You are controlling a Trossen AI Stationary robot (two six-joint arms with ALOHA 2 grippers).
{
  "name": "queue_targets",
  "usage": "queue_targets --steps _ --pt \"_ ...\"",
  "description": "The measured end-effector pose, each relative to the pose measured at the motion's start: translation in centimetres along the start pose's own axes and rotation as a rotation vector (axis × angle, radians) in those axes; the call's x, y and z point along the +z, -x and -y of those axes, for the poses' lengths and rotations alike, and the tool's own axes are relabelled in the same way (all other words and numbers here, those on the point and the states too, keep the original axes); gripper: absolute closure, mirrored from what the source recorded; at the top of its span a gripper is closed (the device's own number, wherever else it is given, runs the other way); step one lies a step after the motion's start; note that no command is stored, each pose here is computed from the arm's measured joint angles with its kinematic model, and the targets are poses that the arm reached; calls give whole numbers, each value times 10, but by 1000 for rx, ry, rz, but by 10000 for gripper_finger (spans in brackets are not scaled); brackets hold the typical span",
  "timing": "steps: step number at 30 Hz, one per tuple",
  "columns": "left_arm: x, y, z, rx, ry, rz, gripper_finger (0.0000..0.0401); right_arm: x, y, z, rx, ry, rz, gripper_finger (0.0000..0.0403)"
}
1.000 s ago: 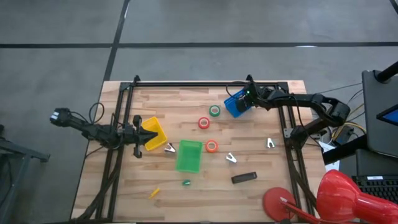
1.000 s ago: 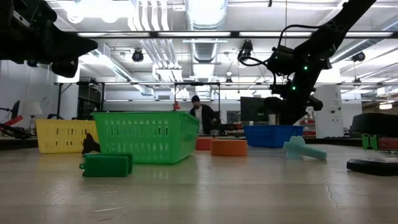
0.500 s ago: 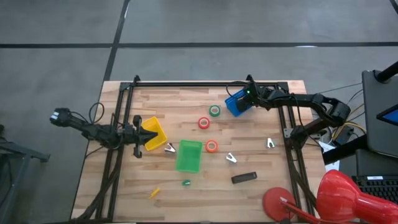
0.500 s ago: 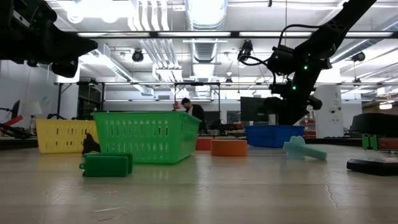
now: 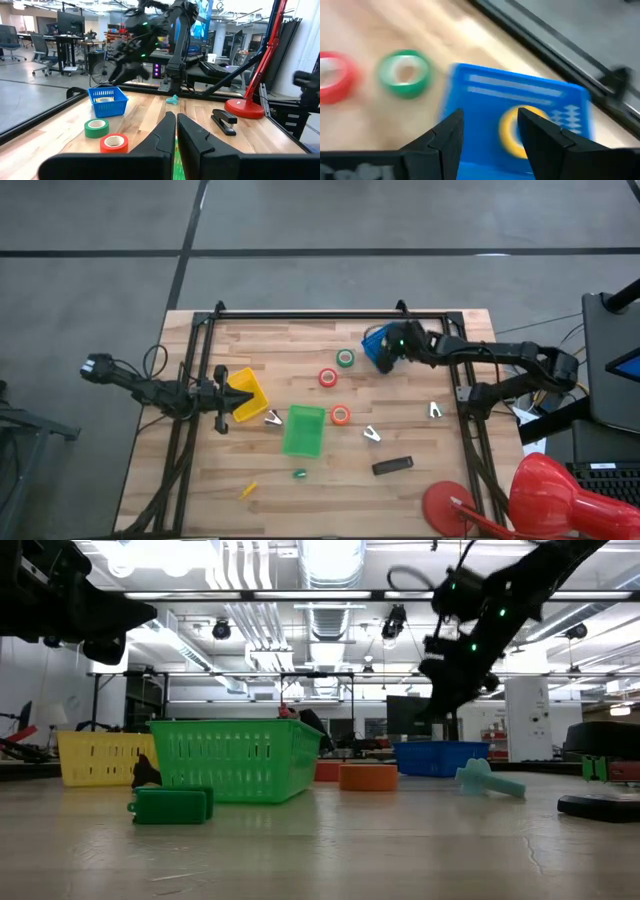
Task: Pick and place Stapler, Stapler remover, tape
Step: Put the orange tape into the blue bin
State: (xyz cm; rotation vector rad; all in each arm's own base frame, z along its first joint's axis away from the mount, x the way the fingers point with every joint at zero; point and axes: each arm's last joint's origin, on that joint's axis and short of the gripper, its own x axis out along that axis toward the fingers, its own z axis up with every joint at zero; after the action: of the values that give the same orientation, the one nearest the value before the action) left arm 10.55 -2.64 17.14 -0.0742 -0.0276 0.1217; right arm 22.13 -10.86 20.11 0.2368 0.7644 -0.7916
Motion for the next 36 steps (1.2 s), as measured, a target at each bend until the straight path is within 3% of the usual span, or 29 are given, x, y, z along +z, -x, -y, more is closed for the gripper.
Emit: queue_targets --steps 7,13,22,36 --pt "0 0 0 0 0 0 380 -8 15 -54 410 75 1 229" --pt "0 0 0 0 0 0 382 -24 17 -101 556 160 20 235" --pt "0 0 0 0 0 0 381 -44 1 -133 541 203 41 234" --pt "0 0 0 0 0 0 383 -60 -35 -158 521 231 -21 251"
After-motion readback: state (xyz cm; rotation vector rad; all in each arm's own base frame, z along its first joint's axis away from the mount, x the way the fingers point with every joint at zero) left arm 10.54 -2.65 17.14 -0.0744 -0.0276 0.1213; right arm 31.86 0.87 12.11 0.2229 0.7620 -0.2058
